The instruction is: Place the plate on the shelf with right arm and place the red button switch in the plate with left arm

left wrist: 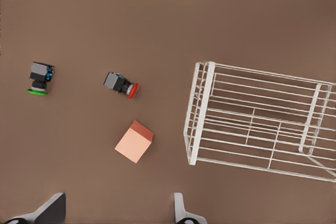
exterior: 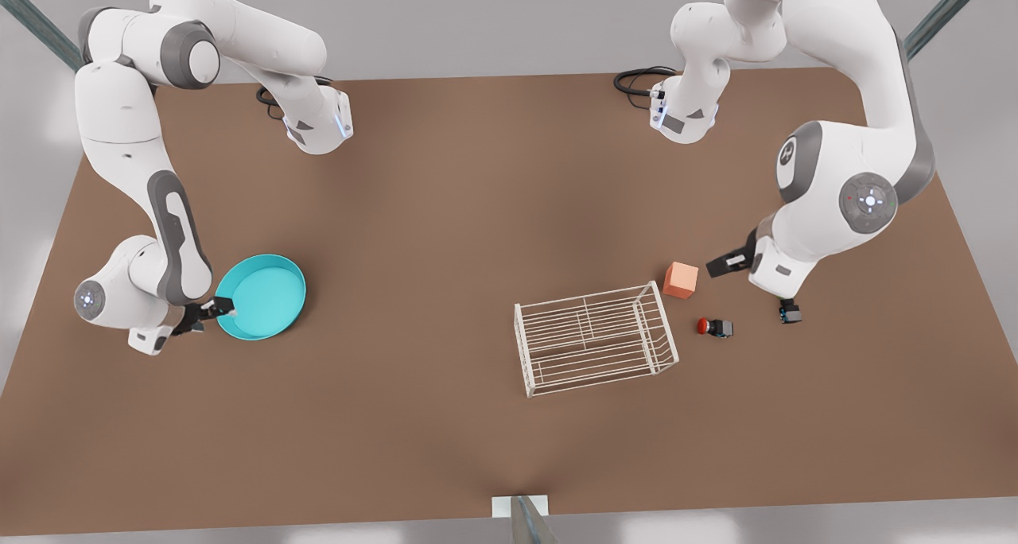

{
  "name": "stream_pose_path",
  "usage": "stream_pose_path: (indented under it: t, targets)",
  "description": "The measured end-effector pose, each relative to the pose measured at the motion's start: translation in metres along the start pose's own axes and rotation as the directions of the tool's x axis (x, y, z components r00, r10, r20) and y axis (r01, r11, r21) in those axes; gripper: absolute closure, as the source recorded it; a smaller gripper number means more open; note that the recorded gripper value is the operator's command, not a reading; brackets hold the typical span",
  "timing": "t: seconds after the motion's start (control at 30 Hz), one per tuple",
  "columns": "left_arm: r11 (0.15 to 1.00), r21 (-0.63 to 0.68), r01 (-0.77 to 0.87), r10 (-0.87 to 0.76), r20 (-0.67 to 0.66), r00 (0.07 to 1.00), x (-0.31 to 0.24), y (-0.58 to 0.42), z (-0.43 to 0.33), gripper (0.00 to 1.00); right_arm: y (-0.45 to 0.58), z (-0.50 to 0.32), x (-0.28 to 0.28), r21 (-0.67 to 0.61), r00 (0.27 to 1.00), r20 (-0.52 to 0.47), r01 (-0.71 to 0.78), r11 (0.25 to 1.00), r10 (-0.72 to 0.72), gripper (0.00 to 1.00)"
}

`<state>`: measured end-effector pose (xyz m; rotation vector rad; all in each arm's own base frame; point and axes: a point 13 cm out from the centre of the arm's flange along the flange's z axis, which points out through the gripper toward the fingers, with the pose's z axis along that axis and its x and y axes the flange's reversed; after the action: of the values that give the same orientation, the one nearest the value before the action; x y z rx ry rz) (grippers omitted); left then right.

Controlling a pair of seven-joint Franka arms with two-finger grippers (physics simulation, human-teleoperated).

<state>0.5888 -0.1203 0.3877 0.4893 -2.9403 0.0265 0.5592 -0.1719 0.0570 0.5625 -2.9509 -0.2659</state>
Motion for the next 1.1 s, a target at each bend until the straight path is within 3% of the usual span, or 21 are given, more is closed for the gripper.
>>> stream_pose_path:
  t: [0.07, 0.27, 0.67, 0.77, 0.87, 0.93, 1.1]
  targets:
    - [0.995, 0.052, 0.089, -0.089, -0.009, 0.996, -0.01, 0.008, -0.005, 0.0, 0.001, 0.004, 0.002, -0.009, 1.0, 0.003, 0.002, 1.0, -0.002, 0.04]
    - [0.973, 0.121, 0.198, -0.201, 0.016, 0.979, -0.019, -0.008, -0.019, 0.0, 0.003, 0.011, 0.004, -0.022, 1.0, 0.006, 0.017, 1.0, -0.016, 0.37]
    - [0.956, 0.113, 0.272, -0.277, 0.033, 0.96, -0.014, -0.041, -0.006, 0.0, -0.002, 0.011, 0.009, -0.027, 0.999, 0.006, 0.042, 0.999, -0.042, 0.53]
    - [0.94, 0.043, 0.337, -0.338, 0.007, 0.941, -0.025, -0.028, 0.044, 0.0, -0.002, 0.014, 0.01, -0.031, 0.999, 0.004, 0.047, 0.998, -0.047, 0.63]
    - [0.927, -0.007, 0.375, -0.375, 0.005, 0.927, -0.021, -0.033, 0.093, 0.0, -0.001, 0.015, 0.01, -0.032, 0.999, 0.005, 0.053, 0.998, -0.053, 0.64]
    - [0.913, -0.033, 0.406, -0.406, 0.004, 0.914, -0.026, -0.025, 0.12, 0.0, 0.001, 0.015, 0.008, -0.036, 0.998, 0.007, 0.056, 0.998, -0.055, 0.7]
    - [0.838, -0.026, 0.545, -0.544, 0.026, 0.838, -0.074, 0.017, 0.165, 0.0, 0.004, -0.002, 0.005, -0.045, 0.998, 0.021, 0.06, 0.997, -0.059, 0.72]
